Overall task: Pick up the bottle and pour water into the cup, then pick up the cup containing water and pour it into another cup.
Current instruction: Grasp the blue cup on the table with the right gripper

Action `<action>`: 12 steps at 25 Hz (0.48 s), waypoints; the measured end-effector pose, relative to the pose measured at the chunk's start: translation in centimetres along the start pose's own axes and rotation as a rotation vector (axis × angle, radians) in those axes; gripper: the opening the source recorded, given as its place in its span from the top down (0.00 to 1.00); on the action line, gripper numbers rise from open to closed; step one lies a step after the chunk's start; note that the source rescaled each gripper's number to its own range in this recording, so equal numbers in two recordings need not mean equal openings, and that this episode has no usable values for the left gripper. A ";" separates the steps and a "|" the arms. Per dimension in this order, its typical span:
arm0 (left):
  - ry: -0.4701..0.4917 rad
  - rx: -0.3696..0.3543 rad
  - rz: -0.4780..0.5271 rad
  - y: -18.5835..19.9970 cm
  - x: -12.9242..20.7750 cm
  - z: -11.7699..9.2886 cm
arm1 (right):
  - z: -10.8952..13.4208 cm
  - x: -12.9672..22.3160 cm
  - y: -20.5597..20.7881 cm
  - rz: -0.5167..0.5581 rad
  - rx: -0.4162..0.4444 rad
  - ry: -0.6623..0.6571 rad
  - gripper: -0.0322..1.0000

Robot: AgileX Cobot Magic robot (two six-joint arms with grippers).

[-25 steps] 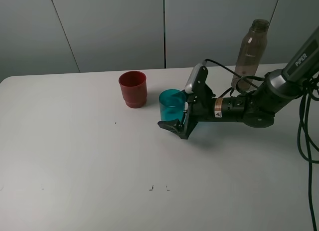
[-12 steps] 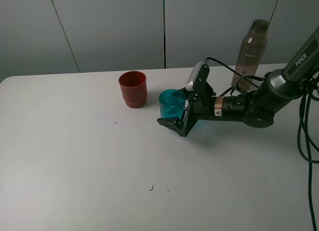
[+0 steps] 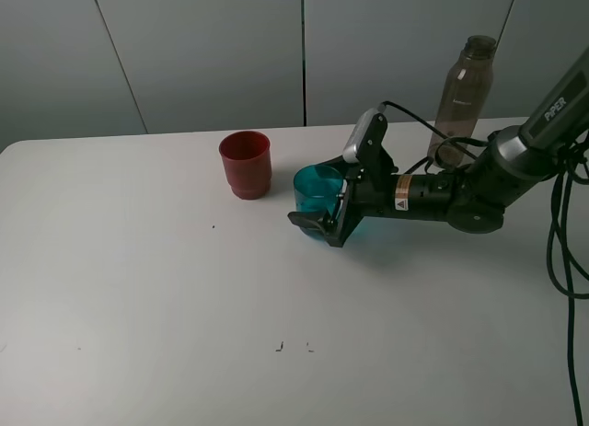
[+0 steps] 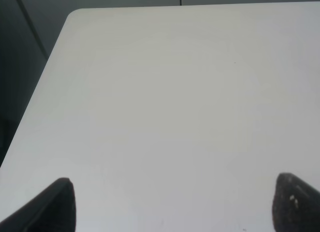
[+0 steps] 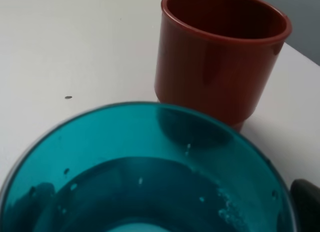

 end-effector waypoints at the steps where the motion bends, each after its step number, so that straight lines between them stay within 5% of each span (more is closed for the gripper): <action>1: 0.000 0.000 0.000 0.0 0.0 0.0 | 0.0 0.0 0.0 -0.001 0.000 0.001 0.00; 6: 0.000 0.000 0.000 0.0 0.0 0.0 | 0.0 0.0 0.0 0.000 0.000 0.000 0.01; 7: 0.000 0.000 0.000 0.0 0.0 0.0 | 0.0 0.0 0.0 -0.001 0.000 0.000 0.08; 8: 0.000 0.000 0.000 0.0 0.0 0.0 | 0.0 0.0 0.0 -0.002 -0.001 -0.002 0.20; 10: 0.000 0.000 0.000 0.0 0.0 0.0 | 0.1 0.0 0.0 -0.001 -0.006 0.002 0.71; 11: 0.000 0.000 0.000 0.0 0.0 0.0 | 0.1 0.0 -0.1 -0.001 -0.008 0.003 0.88; 12: 0.000 0.000 0.000 0.0 0.0 0.0 | 0.1 0.0 -0.1 0.001 -0.005 0.000 0.87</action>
Point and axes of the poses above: a point on each arm's last joint axis where the gripper is mounted, y pointing back along that axis away from the gripper, z along the wrist's bending axis when the last joint is at zero, x = y × z, the point moved 4 cm from there along -y, pointing out along that axis toward the gripper, and after that the axes turned 6 degrees about -y, right-handed, at the moved point
